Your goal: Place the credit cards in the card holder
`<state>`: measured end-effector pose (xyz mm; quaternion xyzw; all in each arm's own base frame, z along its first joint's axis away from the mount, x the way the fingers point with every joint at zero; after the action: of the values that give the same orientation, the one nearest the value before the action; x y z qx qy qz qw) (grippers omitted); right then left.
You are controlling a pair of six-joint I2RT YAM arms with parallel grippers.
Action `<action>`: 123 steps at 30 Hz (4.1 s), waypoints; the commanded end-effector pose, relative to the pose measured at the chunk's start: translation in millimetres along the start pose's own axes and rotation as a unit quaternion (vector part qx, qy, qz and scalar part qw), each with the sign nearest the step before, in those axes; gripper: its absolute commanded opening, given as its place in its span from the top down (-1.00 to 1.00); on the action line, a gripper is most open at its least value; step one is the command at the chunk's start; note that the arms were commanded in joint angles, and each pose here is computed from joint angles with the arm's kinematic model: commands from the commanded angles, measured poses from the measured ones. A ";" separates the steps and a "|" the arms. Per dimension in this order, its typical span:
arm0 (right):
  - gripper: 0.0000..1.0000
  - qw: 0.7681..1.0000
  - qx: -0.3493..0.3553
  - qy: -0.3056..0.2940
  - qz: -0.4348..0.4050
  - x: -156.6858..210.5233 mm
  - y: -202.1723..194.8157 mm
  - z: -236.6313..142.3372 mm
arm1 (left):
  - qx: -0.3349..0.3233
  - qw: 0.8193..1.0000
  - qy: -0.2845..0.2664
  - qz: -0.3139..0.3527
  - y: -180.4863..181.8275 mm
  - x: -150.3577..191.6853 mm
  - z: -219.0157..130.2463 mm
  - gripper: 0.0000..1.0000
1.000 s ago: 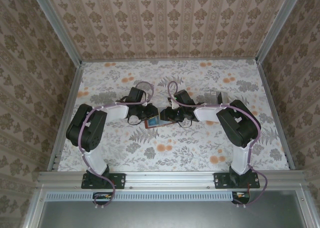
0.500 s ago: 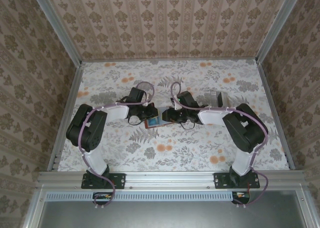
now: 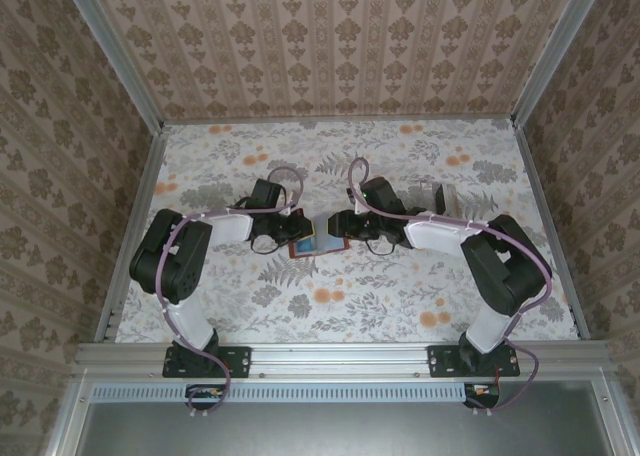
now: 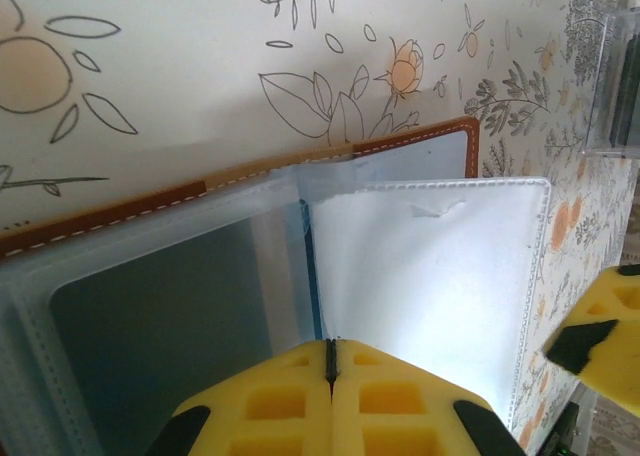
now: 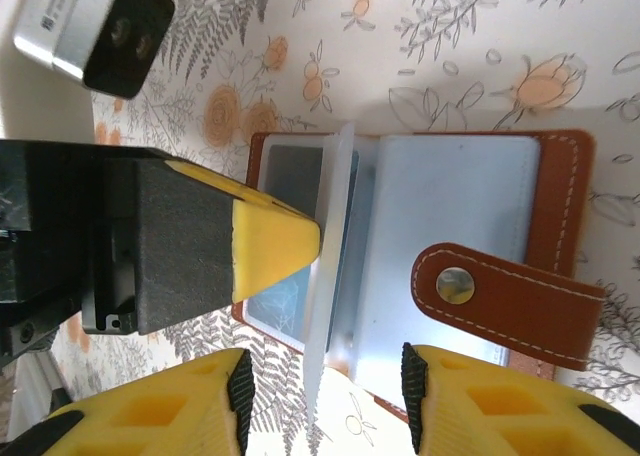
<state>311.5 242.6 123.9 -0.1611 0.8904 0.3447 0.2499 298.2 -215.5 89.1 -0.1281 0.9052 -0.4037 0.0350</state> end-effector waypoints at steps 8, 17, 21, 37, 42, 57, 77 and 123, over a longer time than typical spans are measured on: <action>0.09 0.998 -0.060 0.021 0.019 -2.5 7.3 25.6 | 0.020 1.000 0.001 0.008 -6.3 1.9 -6.3 1.00; 0.38 0.995 -0.094 0.007 -0.007 -10.0 24.2 25.4 | 0.066 0.997 -0.020 -0.019 -12.4 -9.6 -32.9 0.88; 0.39 0.994 -0.104 0.013 -0.010 -9.5 28.0 29.4 | 0.086 0.995 -0.051 -0.024 -19.4 -16.2 -63.5 0.72; 0.17 0.990 -0.135 0.029 -0.029 -25.1 52.7 72.2 | 0.065 0.992 -0.089 -0.067 15.6 -16.4 -102.2 0.59; 0.15 0.990 -0.131 0.041 -0.029 -30.2 54.6 84.6 | 0.042 0.988 -0.113 -0.091 29.1 -18.1 -111.1 0.42; 0.04 0.991 -0.093 0.091 0.034 -18.7 36.8 105.0 | -0.028 0.991 -0.127 -0.044 24.5 -6.4 -100.3 0.08; -0.14 0.955 0.288 -0.055 -0.046 -51.9 -34.5 -144.8 | -0.124 0.982 -0.135 0.041 5.2 -7.6 -68.6 0.01; -0.39 0.900 0.429 0.066 0.032 -34.8 -202.4 -183.8 | -0.115 0.980 -0.130 0.095 -39.0 -0.7 -157.2 -0.05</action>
<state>373.4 -25.2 158.8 -0.0199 0.9694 -0.0840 0.2298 286.7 -130.2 220.8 -0.1201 0.9368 -0.2780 0.1752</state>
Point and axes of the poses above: each hand's point on the last joint's axis, 136 mm out from that joint toward the fingers, its own z axis out along the fingers, its own y axis along the line the jaws close on, x = y × z, the point moved 7 cm from there along -z, back along the fingers, and after that the axes turned 15 degrees about -z, right-handed, at the moved point
